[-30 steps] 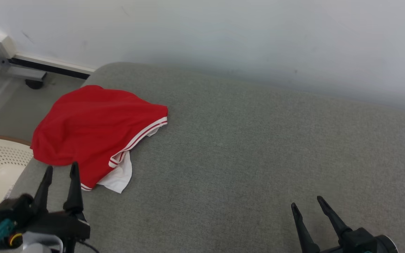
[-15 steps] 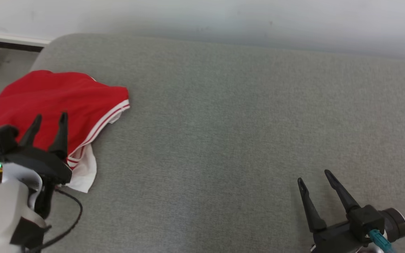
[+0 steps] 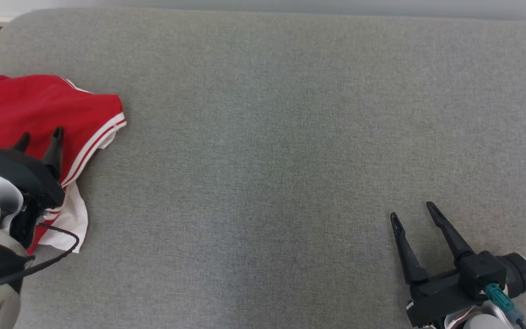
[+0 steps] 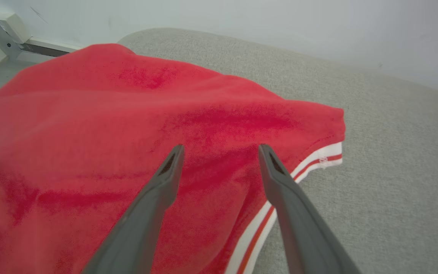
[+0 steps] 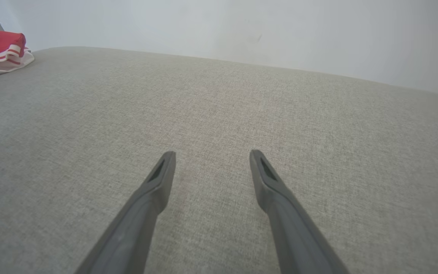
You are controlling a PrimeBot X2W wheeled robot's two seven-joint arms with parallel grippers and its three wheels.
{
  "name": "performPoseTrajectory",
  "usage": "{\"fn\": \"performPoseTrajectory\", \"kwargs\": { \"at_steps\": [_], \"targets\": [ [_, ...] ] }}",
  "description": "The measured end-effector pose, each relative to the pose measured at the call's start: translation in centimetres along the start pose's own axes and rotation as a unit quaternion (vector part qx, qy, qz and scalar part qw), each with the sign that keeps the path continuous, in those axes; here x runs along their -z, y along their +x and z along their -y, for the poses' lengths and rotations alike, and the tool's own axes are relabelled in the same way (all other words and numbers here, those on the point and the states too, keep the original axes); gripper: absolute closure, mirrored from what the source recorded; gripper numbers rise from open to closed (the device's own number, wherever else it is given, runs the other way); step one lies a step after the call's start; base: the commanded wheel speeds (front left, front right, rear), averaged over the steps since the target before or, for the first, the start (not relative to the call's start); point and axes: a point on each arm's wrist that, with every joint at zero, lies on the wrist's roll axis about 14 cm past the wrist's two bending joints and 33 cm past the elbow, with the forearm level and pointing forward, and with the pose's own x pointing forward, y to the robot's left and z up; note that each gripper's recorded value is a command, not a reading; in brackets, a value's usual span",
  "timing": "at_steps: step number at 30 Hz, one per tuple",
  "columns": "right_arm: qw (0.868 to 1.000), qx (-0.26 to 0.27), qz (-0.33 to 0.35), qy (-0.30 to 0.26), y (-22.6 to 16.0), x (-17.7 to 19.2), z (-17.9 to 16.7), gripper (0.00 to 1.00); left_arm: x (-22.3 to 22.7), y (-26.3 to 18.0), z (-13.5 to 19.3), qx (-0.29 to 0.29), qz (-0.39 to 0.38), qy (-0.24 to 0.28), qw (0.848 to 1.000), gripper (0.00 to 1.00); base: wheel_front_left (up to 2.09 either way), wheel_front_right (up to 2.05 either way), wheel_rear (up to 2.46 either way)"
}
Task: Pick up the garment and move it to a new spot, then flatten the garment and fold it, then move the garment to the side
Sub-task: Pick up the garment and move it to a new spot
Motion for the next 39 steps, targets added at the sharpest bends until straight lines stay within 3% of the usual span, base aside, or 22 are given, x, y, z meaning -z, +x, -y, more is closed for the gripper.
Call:
{"fn": "performPoseTrajectory", "kwargs": {
  "at_steps": [21,22,23,24,29,39],
  "targets": [
    [1.000,0.010,-0.010,0.018,1.9,2.4,1.5,0.00,8.0,2.7,-0.2,-0.003,-0.181,0.017,0.983,0.00,0.00,0.00,0.00],
    [1.000,0.010,-0.010,0.019,2.0,2.4,1.5,0.00,8.0,2.8,-0.1,0.000,-0.183,0.017,0.983,0.13,0.00,0.00,0.00],
    [1.000,0.010,-0.010,0.019,2.1,2.4,1.5,0.00,8.0,2.8,-0.1,0.001,-0.183,0.014,0.983,0.64,0.00,0.00,0.00],
    [1.000,0.010,-0.009,0.019,2.2,2.4,1.5,0.00,7.8,3.0,0.0,0.003,-0.176,0.010,0.984,1.00,0.00,0.00,0.00],
    [1.000,0.014,-0.004,0.021,2.3,1.9,1.5,0.00,6.6,3.1,1.2,0.025,-0.142,0.001,0.990,1.00,0.00,0.00,0.00],
    [0.998,0.039,0.011,0.054,0.5,-0.1,0.6,0.00,0.8,1.2,3.3,0.065,0.015,-0.054,0.996,1.00,0.00,0.00,0.00]
  ]
}}
